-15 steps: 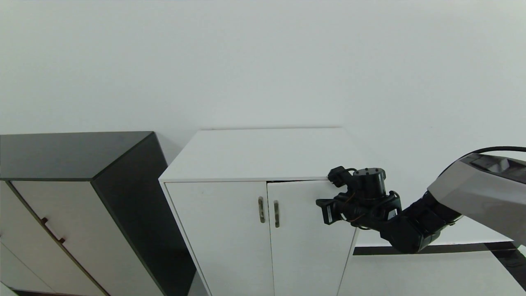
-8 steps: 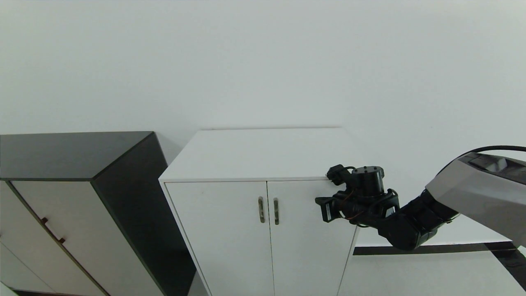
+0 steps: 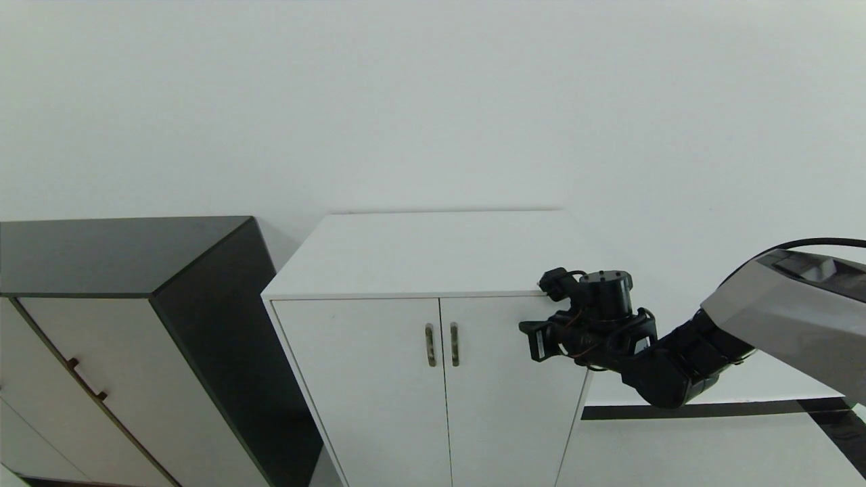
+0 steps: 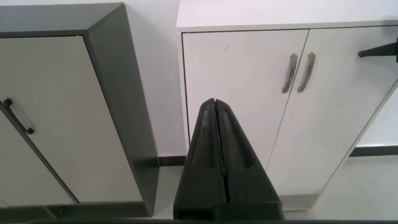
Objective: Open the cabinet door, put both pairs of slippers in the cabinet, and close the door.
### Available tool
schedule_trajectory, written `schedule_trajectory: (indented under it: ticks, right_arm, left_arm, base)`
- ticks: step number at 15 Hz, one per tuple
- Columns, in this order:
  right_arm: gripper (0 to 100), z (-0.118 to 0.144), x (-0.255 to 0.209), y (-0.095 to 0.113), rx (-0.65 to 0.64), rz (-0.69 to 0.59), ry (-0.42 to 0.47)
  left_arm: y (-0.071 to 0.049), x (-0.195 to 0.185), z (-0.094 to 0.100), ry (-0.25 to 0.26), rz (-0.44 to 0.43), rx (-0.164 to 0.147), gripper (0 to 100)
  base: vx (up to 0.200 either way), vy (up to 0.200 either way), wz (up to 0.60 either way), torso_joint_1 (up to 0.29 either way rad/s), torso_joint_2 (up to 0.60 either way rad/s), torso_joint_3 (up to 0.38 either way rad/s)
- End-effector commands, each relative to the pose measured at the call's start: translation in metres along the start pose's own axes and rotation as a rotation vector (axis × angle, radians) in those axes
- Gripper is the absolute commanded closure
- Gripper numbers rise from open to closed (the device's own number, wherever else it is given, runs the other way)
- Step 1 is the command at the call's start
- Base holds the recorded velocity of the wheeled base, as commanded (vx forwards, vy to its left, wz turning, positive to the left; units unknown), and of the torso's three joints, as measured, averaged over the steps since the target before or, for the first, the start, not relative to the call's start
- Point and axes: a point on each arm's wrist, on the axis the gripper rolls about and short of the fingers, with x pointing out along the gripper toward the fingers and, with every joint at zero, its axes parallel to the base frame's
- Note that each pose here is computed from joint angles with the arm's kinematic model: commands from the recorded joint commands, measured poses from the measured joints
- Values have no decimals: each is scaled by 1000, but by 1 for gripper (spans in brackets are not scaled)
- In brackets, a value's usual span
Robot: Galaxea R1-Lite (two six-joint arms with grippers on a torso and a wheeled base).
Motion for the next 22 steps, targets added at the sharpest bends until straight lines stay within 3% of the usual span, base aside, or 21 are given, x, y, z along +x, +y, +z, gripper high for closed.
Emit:
schedule_trajectory:
  ticks: [1,9,15,20,22]
  right_arm:
    - [100,0,0,0,-1,1,3]
    - [100,1,-29,5,-1,-2,23]
    - [100,-24,-142,5,14,-102,46]
    - [100,-62,-234,-18,45,-276,84]
    - [100,-83,-259,-13,25,-302,123]
  left_arm:
    - [0,0,0,0,0,0,100]
    - [0,0,0,0,0,0,100]
    - [0,0,0,0,0,0,100]
    - [0,0,0,0,0,0,100]
    - [0,0,0,0,0,0,100]
  base:
    - [0,0,0,0,0,0]
    - [0,0,0,0,0,0]
    - [0,0,0,0,0,0]
    - [0,0,0,0,0,0]
    - [0,0,0,0,0,0]
